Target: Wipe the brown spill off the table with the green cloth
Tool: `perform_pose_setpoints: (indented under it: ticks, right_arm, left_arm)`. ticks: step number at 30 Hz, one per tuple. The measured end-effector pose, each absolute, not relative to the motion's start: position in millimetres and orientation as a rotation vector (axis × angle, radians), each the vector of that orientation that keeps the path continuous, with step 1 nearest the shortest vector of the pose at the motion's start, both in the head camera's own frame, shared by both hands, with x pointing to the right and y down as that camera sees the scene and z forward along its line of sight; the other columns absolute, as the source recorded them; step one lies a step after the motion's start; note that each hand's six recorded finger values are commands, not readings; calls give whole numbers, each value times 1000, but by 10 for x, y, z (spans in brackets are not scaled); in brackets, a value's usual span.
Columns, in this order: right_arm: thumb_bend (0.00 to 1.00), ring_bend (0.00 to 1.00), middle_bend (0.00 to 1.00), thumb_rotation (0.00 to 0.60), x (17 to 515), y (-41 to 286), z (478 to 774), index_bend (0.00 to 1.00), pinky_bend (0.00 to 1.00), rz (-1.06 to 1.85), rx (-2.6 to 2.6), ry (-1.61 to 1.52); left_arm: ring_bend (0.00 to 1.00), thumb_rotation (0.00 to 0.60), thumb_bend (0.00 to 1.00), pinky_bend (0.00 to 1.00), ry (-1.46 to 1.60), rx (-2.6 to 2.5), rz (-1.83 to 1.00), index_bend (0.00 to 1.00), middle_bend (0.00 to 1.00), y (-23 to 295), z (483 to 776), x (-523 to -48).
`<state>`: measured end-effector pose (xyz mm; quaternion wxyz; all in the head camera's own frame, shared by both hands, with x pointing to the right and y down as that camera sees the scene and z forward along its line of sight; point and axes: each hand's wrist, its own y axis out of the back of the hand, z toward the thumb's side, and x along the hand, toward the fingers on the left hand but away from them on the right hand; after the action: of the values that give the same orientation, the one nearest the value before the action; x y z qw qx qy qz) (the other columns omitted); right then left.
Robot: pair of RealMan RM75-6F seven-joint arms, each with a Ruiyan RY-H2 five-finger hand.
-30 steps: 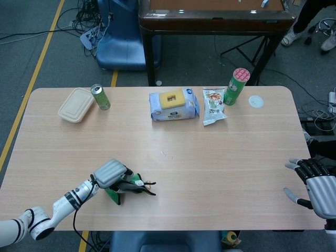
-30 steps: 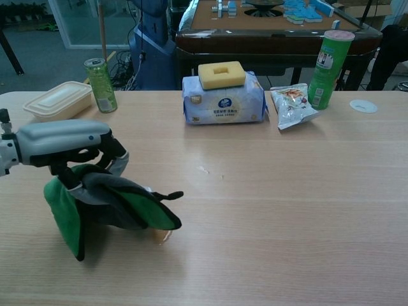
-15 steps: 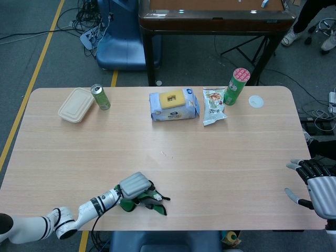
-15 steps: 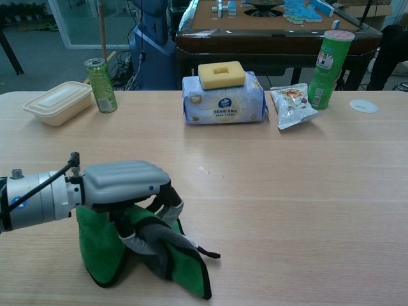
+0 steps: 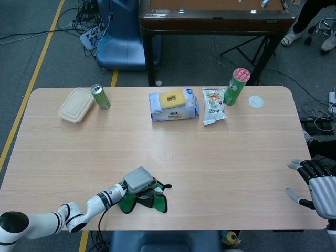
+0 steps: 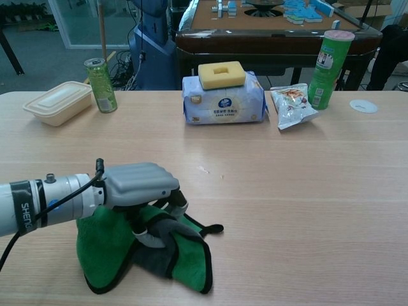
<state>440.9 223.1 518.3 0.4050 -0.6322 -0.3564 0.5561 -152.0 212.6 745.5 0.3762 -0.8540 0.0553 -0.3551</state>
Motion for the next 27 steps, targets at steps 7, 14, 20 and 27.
perform_pose_setpoints:
  ticks: [7,14,20,27]
  right_arm:
    - [288,215,261,600,4428,2236,5161,292,169,1402,-1591,-905]
    - [289,215,261,600,4443,2254,5142,291,169,1399,-1590,-911]
    - [288,214,261,600,4440,2258,5145,292,169,1398,-1592,-910]
    - [289,215,261,600,4432,2255,5136,291,169,1397,-1591,-909]
  left_arm:
    - [638,600,192,904,179,-2066,-961,608,666,1900,7586,-1640]
    - [636,600,192,904,239,-1947,-1051,604,656,1596,7681,-1890]
    - [638,600,194,904,311,-1991,-1073,605,656,1562,7665,-1933]
    - [638,600,193,904,266,-2141,-973,605,656,1916,7557,-1642]
